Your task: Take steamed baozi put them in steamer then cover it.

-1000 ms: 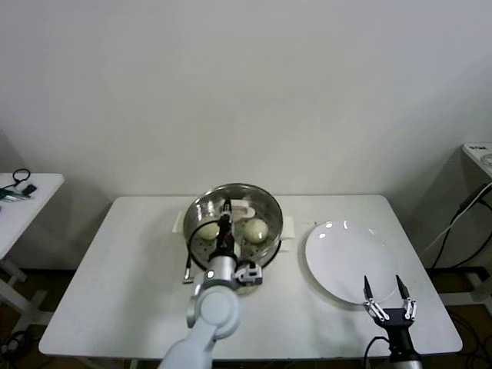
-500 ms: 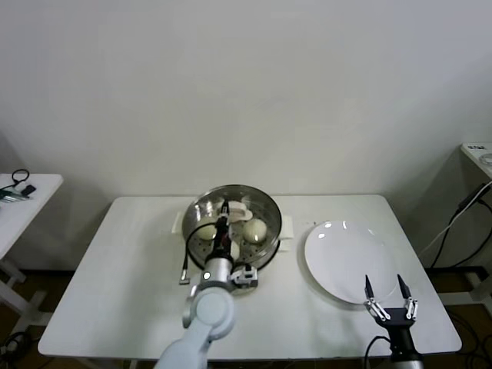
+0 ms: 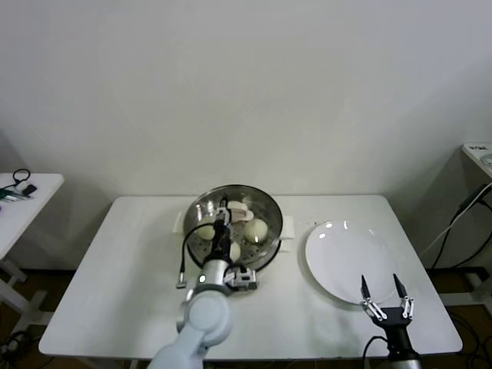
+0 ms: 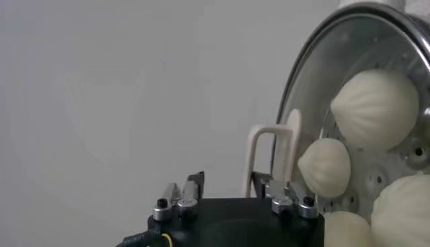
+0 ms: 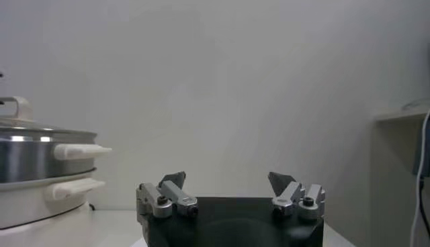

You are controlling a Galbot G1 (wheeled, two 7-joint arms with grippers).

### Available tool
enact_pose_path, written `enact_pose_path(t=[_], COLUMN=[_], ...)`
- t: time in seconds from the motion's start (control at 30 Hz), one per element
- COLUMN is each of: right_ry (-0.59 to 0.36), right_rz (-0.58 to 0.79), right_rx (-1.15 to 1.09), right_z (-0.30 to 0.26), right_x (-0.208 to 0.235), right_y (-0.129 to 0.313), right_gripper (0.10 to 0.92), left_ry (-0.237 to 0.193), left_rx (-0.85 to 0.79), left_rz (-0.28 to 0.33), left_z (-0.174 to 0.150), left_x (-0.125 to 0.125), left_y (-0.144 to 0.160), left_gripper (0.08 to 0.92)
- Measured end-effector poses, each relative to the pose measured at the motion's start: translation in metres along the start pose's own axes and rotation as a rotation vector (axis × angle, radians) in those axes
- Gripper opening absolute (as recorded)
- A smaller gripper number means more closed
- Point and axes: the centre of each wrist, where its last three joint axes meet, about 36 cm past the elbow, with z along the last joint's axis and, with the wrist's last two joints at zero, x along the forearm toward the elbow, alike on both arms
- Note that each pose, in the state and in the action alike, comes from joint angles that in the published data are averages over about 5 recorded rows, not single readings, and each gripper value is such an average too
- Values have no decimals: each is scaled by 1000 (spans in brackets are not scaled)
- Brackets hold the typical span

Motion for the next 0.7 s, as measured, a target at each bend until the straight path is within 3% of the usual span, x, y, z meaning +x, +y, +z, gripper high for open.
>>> enact_pose_path(t=[0.33,0.5,0.7], right_ry=[19,25,43], right_rz=[10,47,71], right_rx=[-34,-52,-52], right_z=[0,-5,-10], right_x=[-2,-4,-6], right_y=[6,10,12], right_gripper=[823,823,823], left_ry=[-51,-56,-22], left_rx=[85,195,429], left_rz=[-22,-34,-27], left_z=[23,48,103], left_x=[31,45,51], left_y=[20,30,44], left_gripper=[779,821,823])
